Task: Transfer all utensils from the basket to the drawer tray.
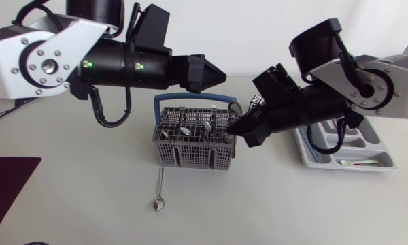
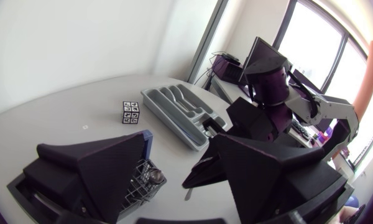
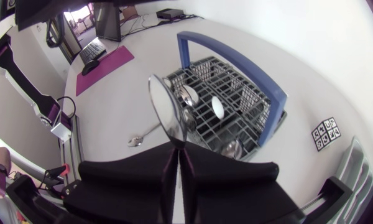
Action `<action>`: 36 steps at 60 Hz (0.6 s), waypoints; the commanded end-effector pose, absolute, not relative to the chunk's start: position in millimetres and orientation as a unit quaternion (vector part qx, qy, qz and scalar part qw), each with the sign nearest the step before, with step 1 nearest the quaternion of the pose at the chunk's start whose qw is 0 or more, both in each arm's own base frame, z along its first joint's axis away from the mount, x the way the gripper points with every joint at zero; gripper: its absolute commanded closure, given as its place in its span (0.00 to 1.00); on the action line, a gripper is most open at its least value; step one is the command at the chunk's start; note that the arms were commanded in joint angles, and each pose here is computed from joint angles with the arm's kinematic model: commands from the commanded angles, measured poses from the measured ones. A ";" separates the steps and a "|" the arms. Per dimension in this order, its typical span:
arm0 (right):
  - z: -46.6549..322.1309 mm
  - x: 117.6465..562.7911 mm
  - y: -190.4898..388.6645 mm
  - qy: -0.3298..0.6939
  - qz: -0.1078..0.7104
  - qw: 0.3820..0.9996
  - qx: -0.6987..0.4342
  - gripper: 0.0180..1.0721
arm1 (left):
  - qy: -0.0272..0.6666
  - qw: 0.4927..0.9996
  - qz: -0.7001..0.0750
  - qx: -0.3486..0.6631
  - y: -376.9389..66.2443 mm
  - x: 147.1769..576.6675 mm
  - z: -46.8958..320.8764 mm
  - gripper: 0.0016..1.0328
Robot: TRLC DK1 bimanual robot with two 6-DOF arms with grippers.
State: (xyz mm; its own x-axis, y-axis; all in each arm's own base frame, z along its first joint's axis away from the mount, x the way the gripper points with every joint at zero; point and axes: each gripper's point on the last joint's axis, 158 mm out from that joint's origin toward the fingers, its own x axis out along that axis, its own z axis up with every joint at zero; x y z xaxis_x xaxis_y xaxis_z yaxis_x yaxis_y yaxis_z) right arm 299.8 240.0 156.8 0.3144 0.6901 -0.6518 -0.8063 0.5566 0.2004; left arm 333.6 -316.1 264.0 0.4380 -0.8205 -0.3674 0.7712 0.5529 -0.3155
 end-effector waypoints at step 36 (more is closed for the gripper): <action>115.0 293.4 31.5 0.388 0.432 0.778 -0.239 0.95 | 0.250 0.743 -0.476 0.398 -193.2 269.6 126.9 0.05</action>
